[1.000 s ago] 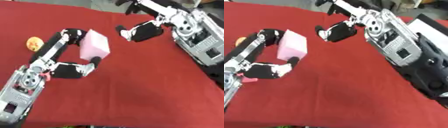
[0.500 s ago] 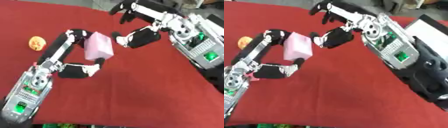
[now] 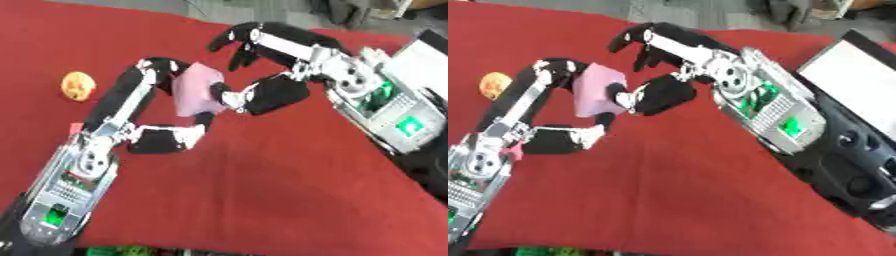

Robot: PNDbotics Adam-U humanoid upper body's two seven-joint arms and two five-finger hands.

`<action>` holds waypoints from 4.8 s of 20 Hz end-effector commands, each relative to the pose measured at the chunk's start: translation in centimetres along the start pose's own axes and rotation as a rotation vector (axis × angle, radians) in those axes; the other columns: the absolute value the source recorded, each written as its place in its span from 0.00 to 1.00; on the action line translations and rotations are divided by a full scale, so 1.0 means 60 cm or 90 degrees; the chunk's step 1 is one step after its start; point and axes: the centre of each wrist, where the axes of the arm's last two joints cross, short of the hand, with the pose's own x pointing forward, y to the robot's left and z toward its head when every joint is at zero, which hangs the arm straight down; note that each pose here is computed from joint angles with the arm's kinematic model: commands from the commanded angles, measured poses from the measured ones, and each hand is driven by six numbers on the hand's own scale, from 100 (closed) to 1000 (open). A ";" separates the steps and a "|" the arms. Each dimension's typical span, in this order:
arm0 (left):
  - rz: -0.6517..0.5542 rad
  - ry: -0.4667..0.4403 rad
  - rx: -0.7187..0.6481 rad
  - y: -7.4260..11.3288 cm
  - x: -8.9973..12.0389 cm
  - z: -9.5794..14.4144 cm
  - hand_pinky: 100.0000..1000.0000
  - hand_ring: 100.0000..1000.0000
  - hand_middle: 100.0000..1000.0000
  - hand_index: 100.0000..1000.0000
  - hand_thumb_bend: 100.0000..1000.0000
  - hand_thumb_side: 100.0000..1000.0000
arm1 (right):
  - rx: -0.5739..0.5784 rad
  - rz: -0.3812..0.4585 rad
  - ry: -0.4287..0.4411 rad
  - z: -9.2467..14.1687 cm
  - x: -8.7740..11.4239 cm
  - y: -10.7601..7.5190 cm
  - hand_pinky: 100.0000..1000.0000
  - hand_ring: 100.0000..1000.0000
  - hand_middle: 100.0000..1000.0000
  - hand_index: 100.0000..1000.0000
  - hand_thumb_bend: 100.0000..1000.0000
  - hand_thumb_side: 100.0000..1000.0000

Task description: Pick up the objects with one hand, pass them to the other hand, and then place them into the box on the other side of the table.

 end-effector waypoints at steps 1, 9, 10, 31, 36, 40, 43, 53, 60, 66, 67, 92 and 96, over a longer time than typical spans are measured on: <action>-0.007 -0.027 0.009 0.003 0.020 -0.009 0.59 0.44 0.31 0.29 0.00 0.01 | -0.009 0.010 -0.020 0.001 0.011 -0.003 0.80 0.72 0.91 0.86 0.17 0.23; -0.020 -0.033 -0.004 0.002 0.024 -0.009 0.59 0.44 0.31 0.29 0.00 0.00 | -0.004 0.012 -0.040 0.002 0.010 -0.004 0.80 0.72 0.91 0.87 0.24 0.16; -0.022 -0.029 -0.006 0.002 0.022 -0.008 0.59 0.44 0.31 0.29 0.00 0.00 | -0.012 0.013 -0.043 0.004 0.008 -0.011 0.80 0.72 0.91 0.87 0.24 0.16; -0.032 -0.011 0.009 0.003 0.019 -0.007 0.57 0.42 0.26 0.27 0.00 0.00 | -0.015 0.004 -0.053 0.030 -0.010 -0.071 0.79 0.71 0.90 0.87 0.26 0.20; -0.028 -0.004 0.024 0.005 0.025 -0.008 0.56 0.42 0.25 0.27 0.00 0.00 | -0.007 -0.002 -0.051 0.024 -0.008 -0.055 0.79 0.72 0.90 0.87 0.27 0.20; -0.025 0.000 0.028 0.006 0.030 -0.010 0.56 0.42 0.24 0.27 0.00 0.00 | -0.001 -0.004 -0.052 0.020 -0.006 -0.045 0.79 0.72 0.90 0.87 0.28 0.21; -0.022 -0.004 0.027 0.007 0.033 -0.010 0.56 0.42 0.24 0.27 0.00 0.00 | 0.001 -0.003 -0.050 0.018 -0.006 -0.038 0.79 0.72 0.90 0.87 0.28 0.21; -0.017 -0.020 0.020 0.012 0.049 -0.011 0.55 0.41 0.23 0.27 0.00 0.00 | 0.015 0.006 -0.047 0.012 -0.005 -0.015 0.80 0.73 0.91 0.87 0.29 0.21; -0.009 -0.031 0.012 0.013 0.059 -0.011 0.55 0.41 0.23 0.26 0.00 0.00 | 0.006 0.003 -0.041 0.010 -0.005 -0.008 0.78 0.71 0.87 0.83 0.25 0.17; -0.006 -0.030 0.006 0.012 0.061 -0.010 0.55 0.42 0.23 0.27 0.00 0.00 | -0.048 -0.033 -0.022 0.010 -0.005 -0.008 0.75 0.65 0.70 0.64 0.07 0.09; -0.007 -0.028 0.005 0.012 0.060 -0.010 0.55 0.42 0.24 0.27 0.00 0.00 | -0.058 -0.039 -0.020 0.010 -0.005 -0.008 0.75 0.65 0.69 0.63 0.06 0.08; 0.034 -0.032 -0.035 0.007 0.055 -0.011 0.74 0.73 0.68 0.73 0.61 0.46 | -0.111 -0.077 -0.015 0.013 -0.013 -0.001 0.66 0.40 0.37 0.27 0.00 0.00; 0.028 -0.039 -0.061 0.007 0.053 -0.010 0.76 0.76 0.70 0.76 0.65 0.46 | -0.116 -0.073 -0.010 0.015 -0.016 -0.003 0.66 0.40 0.36 0.26 0.00 0.00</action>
